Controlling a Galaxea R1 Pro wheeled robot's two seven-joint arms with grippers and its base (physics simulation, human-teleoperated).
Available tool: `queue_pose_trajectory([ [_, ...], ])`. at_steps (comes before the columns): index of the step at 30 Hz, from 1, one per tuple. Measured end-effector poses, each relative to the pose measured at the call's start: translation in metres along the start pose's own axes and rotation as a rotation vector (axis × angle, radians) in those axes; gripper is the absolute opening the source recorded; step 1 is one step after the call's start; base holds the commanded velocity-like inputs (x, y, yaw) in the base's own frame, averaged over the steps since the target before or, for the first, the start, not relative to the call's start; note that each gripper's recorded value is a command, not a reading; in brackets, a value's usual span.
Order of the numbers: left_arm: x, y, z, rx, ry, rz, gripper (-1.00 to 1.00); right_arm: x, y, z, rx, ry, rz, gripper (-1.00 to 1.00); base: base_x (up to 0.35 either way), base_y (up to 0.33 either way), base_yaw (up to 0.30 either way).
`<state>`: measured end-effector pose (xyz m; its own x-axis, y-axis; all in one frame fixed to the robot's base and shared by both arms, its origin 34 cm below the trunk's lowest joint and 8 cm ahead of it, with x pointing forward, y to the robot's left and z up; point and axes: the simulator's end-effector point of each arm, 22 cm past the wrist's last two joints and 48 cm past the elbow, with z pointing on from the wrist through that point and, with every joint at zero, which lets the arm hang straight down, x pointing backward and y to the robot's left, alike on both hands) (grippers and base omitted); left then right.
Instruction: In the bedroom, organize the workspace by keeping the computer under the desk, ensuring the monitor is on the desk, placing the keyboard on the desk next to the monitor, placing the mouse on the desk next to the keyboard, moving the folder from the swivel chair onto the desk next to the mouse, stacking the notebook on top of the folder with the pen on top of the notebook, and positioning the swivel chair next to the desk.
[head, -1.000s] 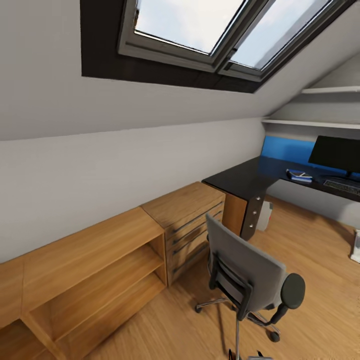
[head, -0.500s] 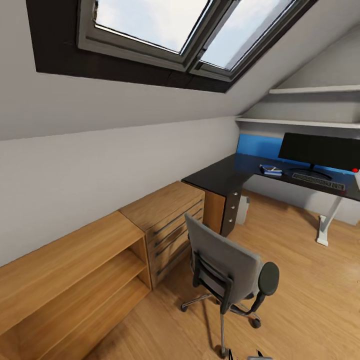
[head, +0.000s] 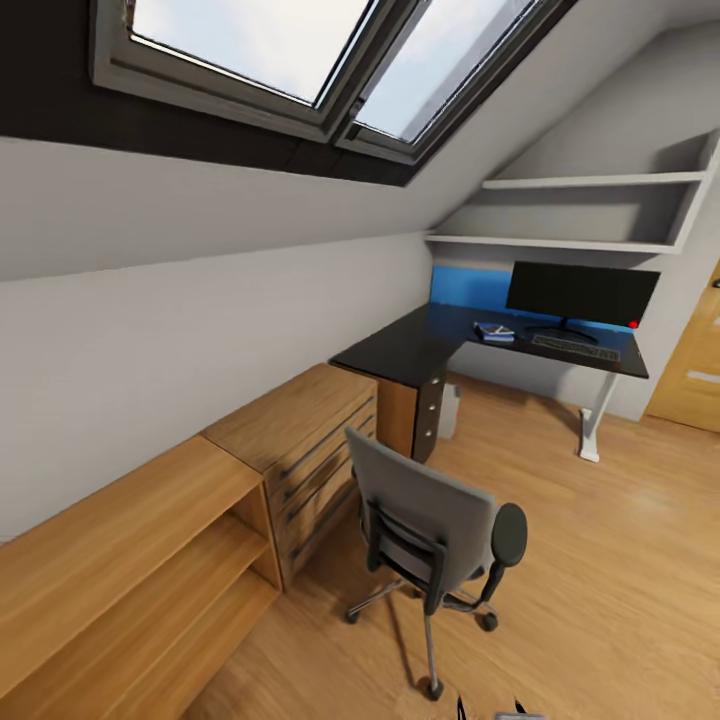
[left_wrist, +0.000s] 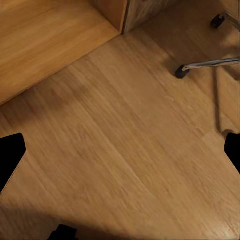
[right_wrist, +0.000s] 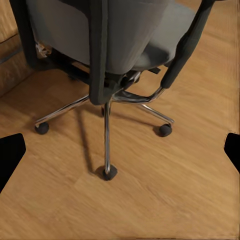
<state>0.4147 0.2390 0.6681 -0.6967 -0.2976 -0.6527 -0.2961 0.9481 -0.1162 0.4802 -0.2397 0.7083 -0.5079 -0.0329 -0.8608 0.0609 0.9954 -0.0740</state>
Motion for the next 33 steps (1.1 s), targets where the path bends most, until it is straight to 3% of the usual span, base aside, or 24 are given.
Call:
queue_pose_trajectory([
  [12, 0.0004, -0.0005, -0.0001, 0.001, 0.000, 0.000, 1.00, -0.0002, -0.0008, 0.0001, 0.001, -0.001, -0.001, 1.00, 0.000, 0.277, -0.300],
  [33, 0.0044, 0.0010, -0.0007, -0.002, 0.009, 0.002, 1.00, -0.0004, -0.0008, 0.0001, 0.000, -0.002, -0.002, 1.00, 0.000, 0.019, -0.300],
])
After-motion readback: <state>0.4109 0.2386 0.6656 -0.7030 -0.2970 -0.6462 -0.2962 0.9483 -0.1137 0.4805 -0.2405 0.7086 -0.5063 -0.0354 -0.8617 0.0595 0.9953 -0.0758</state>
